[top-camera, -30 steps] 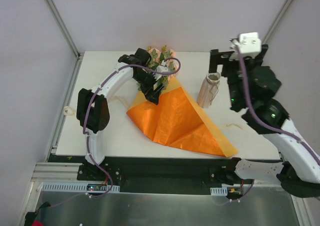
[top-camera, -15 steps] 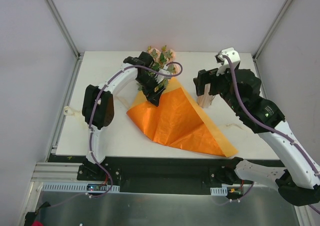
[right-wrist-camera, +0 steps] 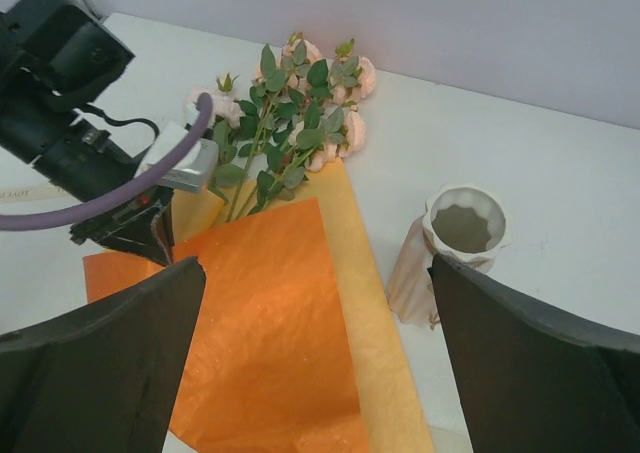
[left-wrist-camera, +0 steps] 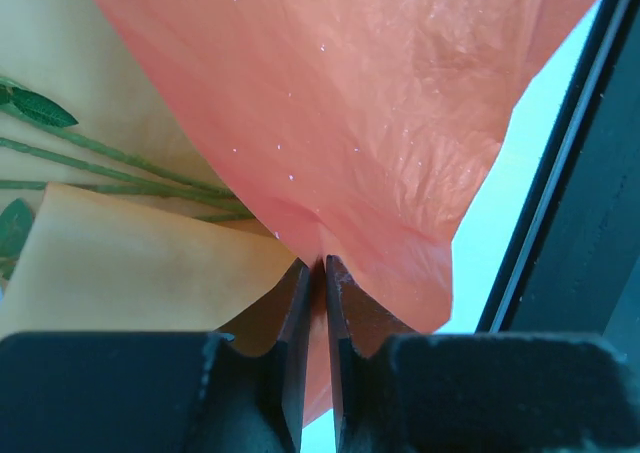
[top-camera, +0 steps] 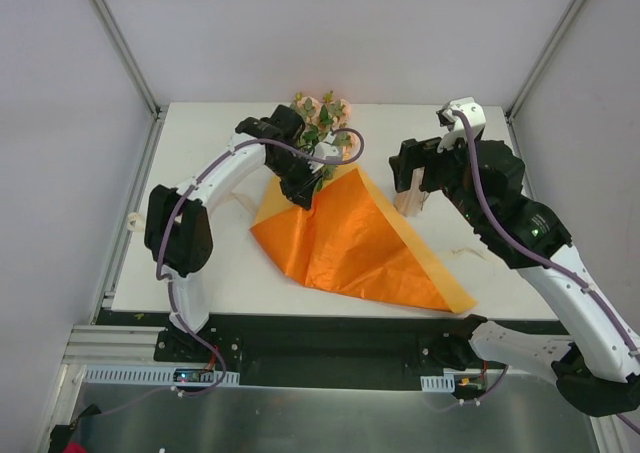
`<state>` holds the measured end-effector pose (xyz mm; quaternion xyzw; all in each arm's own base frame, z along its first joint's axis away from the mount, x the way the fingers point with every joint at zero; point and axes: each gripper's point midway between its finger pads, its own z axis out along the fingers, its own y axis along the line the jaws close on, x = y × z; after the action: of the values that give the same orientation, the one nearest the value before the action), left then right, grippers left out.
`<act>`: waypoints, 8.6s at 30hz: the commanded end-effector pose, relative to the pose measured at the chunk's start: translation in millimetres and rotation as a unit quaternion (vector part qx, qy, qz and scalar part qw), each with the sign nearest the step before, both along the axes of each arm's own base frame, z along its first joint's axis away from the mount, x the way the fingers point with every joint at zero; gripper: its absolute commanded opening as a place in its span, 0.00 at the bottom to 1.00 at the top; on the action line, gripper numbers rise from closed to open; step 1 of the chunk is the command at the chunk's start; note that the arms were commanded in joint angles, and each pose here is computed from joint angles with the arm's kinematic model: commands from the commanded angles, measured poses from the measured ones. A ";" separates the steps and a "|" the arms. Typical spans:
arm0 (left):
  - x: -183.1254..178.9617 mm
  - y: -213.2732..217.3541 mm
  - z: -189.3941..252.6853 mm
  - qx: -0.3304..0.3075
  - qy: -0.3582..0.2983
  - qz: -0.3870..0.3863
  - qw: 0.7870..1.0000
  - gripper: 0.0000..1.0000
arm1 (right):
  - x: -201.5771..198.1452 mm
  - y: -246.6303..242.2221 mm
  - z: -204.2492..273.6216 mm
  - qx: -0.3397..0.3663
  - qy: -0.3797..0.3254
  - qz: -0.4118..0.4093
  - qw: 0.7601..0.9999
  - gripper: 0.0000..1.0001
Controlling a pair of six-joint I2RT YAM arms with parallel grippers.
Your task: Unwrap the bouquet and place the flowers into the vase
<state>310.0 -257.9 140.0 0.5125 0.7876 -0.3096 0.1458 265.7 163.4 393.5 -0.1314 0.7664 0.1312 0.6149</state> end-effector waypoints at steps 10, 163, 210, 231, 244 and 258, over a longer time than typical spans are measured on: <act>-82.2 7.5 48.6 -0.045 -0.067 -0.092 0.992 0.09 | 8.0 -15.6 3.6 0.022 -0.007 -0.025 0.999 0.97; -44.5 190.3 -20.2 0.158 -0.077 0.358 0.917 0.99 | 144.2 137.6 -304.1 -0.108 0.273 -0.038 0.955 0.39; -28.5 191.7 -9.2 0.142 -0.059 0.394 0.906 0.99 | 147.8 122.0 -95.2 0.032 0.053 -0.019 0.998 0.01; -25.5 193.4 36.5 0.065 -0.082 0.412 0.905 0.99 | 99.5 -47.5 175.9 0.129 -0.409 -0.148 0.891 0.01; -32.6 189.5 40.3 0.057 -0.087 0.389 0.915 0.99 | 116.2 -91.2 143.8 0.134 -0.416 -0.223 0.871 0.01; -35.0 191.6 44.3 0.060 -0.098 0.384 0.916 0.99 | 151.9 -81.7 60.2 0.093 -0.300 -0.231 0.921 0.01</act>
<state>281.5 -66.5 175.1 0.1942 0.9291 -0.1267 0.2883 426.0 91.4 446.6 0.0420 0.5253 -0.0012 0.8499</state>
